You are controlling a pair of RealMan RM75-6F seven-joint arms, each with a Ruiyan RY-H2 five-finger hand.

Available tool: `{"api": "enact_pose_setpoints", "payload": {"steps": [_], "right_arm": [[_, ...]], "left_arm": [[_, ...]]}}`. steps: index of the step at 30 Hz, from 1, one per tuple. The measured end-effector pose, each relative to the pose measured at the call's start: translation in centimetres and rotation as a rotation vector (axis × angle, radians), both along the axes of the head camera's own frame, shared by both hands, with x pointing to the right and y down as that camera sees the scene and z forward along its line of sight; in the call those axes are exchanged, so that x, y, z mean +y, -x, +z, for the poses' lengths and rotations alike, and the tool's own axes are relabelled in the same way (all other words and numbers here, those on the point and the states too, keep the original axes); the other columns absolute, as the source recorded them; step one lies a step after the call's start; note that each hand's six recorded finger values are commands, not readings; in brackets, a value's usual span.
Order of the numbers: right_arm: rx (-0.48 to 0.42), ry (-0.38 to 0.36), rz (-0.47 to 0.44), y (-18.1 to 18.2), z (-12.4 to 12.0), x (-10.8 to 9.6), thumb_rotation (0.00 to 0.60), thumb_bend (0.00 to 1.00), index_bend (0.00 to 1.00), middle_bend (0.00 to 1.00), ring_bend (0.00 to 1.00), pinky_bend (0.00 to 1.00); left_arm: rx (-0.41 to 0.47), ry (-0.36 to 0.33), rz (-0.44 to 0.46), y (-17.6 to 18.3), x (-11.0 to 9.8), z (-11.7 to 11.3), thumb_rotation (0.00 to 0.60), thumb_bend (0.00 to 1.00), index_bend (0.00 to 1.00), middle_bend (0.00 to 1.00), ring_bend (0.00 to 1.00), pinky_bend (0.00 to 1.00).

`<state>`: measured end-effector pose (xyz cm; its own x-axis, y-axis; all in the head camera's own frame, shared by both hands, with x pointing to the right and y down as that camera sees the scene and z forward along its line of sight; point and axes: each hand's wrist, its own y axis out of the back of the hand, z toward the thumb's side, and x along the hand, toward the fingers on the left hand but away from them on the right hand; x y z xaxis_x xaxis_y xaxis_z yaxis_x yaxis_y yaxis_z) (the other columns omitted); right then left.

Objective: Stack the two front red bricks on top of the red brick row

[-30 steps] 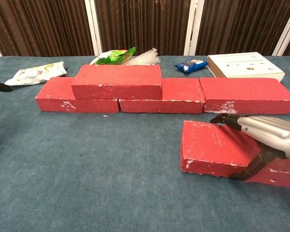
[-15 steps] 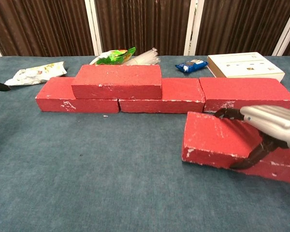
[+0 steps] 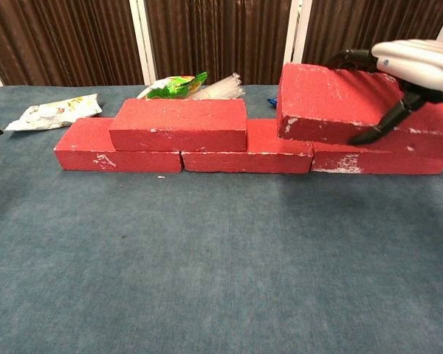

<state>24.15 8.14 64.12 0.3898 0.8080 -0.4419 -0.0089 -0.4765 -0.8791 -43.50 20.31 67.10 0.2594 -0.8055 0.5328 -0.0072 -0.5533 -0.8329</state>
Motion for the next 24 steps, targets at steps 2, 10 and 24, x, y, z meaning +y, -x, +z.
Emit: {"api": "enact_pose_setpoints", "payload": {"steps": [2, 10, 24], "right_arm": [[0.004, 0.013, -0.032, 0.2, 0.2, -1.6, 0.600, 0.17, 0.68, 0.51, 0.42, 0.60], [0.042, 0.082, -0.088, -0.2, 1.8, -8.0, 0.600, 0.17, 0.65, 0.51, 0.42, 0.60], [0.033, 0.153, -0.105, -0.4, 5.4, -10.0, 0.600, 0.17, 0.61, 0.51, 0.39, 0.60]], "left_arm": [[-0.019, -0.007, -0.001, 0.2, -0.1, 0.1, 0.600, 0.27, 0.00, 0.00, 0.00, 0.04], [-0.077, -0.038, -0.004, 0.4, -0.3, 0.4, 0.600, 0.28, 0.00, 0.00, 0.00, 0.04], [-0.104, -0.032, -0.020, 0.6, -0.4, 1.0, 0.600, 0.28, 0.00, 0.00, 0.00, 0.04]]}}
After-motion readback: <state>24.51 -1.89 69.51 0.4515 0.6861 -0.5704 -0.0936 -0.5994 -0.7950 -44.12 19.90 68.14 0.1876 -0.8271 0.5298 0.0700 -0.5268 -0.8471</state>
